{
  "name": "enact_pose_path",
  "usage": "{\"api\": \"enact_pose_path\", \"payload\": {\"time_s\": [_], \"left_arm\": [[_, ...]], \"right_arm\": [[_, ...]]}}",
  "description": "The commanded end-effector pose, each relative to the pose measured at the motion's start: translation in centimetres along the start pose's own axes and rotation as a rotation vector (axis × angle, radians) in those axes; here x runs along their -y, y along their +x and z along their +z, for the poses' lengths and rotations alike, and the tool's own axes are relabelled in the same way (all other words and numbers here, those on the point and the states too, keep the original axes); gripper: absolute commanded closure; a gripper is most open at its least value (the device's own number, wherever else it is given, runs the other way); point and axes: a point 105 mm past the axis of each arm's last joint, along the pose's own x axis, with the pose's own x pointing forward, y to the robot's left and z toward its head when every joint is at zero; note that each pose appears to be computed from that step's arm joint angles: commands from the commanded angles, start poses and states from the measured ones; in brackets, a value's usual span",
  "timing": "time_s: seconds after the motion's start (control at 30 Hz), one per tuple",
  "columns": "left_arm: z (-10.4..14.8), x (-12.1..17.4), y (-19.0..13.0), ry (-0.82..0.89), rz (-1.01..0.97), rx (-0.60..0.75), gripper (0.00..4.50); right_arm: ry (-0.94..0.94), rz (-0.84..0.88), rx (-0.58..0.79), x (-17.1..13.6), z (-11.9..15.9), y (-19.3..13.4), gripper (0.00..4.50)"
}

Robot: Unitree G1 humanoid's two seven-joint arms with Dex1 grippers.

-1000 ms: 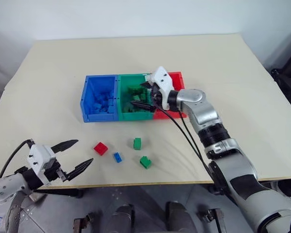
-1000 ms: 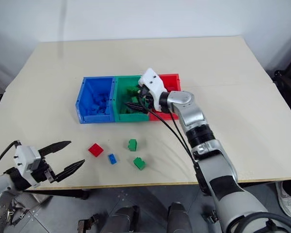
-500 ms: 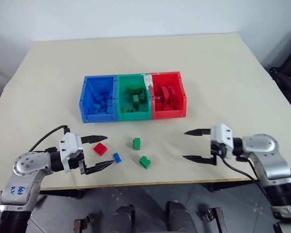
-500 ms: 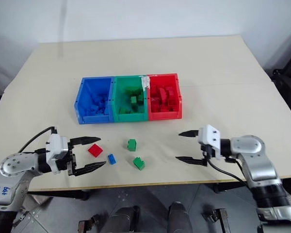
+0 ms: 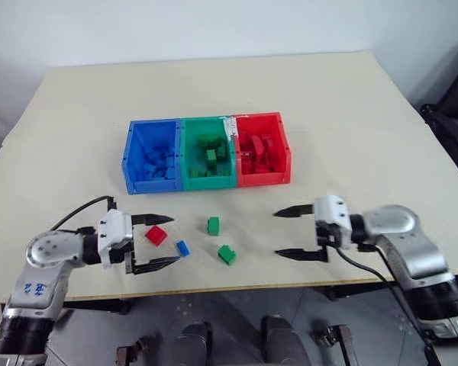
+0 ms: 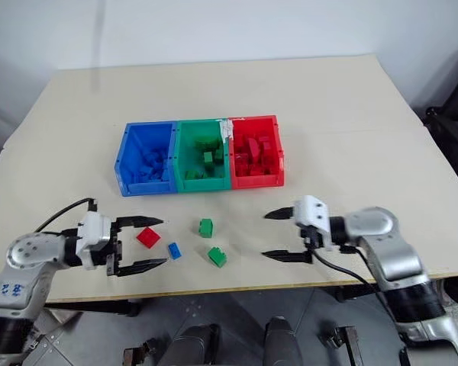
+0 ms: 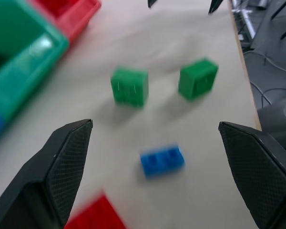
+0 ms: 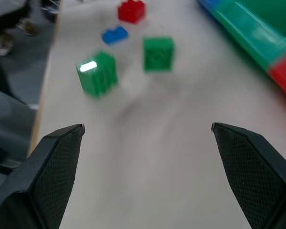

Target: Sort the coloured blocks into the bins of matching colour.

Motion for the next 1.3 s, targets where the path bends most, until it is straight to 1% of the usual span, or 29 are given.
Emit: {"api": "enact_pose_path", "payload": {"time_s": [0.03,0.13,0.2,0.33,0.43,0.53,0.73,0.77,0.83,0.93,1.03,1.07,1.1,1.17,1.23,1.3], "left_arm": [[-0.4,0.2,-2.1,0.006,0.077,-0.045,0.00],[-0.8,1.0,-3.5,-0.015,0.121,-0.071,0.00],[-0.8,1.6,-4.0,-0.027,0.133,-0.081,0.00],[-0.7,2.4,-4.3,-0.036,0.155,-0.089,0.00],[-0.3,2.7,-4.2,-0.034,0.162,-0.086,0.00],[-0.2,2.6,-4.1,-0.033,0.166,-0.086,0.00],[-0.1,2.4,-4.0,-0.026,0.177,-0.079,0.00],[-0.1,2.3,-4.0,-0.026,0.179,-0.077,0.00],[-0.1,2.4,-4.0,-0.027,0.181,-0.075,0.00],[0.0,2.2,-3.8,-0.038,0.212,-0.050,0.00],[0.2,1.9,-3.9,-0.052,0.260,-0.018,0.00],[0.4,1.7,-4.0,-0.058,0.284,-0.005,0.00],[0.5,1.4,-4.2,-0.066,0.318,0.012,0.00],[0.7,0.9,-4.8,-0.078,0.394,0.041,0.00],[0.6,0.8,-5.2,-0.085,0.425,0.044,0.00],[0.2,0.9,-5.5,-0.092,0.437,0.031,0.00]], "right_arm": [[0.022,0.119,-0.018,-1.4,1.1,2.5,0.03],[0.012,0.193,-0.010,-2.1,1.7,4.9,0.03],[0.001,0.229,-0.016,-2.6,1.5,6.0,0.03],[-0.039,0.223,-0.055,-2.3,0.3,7.8,0.03],[-0.046,0.211,-0.057,-1.8,-0.1,8.2,0.03],[-0.058,0.195,-0.033,-1.5,0.1,8.4,0.59],[-0.067,0.195,0.025,-1.6,0.9,8.4,2.72],[-0.068,0.192,0.038,-1.6,1.1,8.2,2.92],[-0.072,0.185,0.050,-1.5,1.3,8.0,2.93],[-0.067,0.147,0.104,-0.8,2.6,7.4,2.93],[-0.030,0.116,0.181,-0.1,4.6,6.9,2.93],[-0.015,0.085,0.220,0.5,5.7,6.7,2.93],[-0.007,0.036,0.261,1.6,7.0,6.5,2.93],[-0.012,-0.138,0.323,5.6,9.8,6.5,2.93],[-0.017,-0.226,0.335,7.7,11.0,6.8,2.93],[-0.034,-0.304,0.316,9.6,11.3,7.4,2.93]]}}
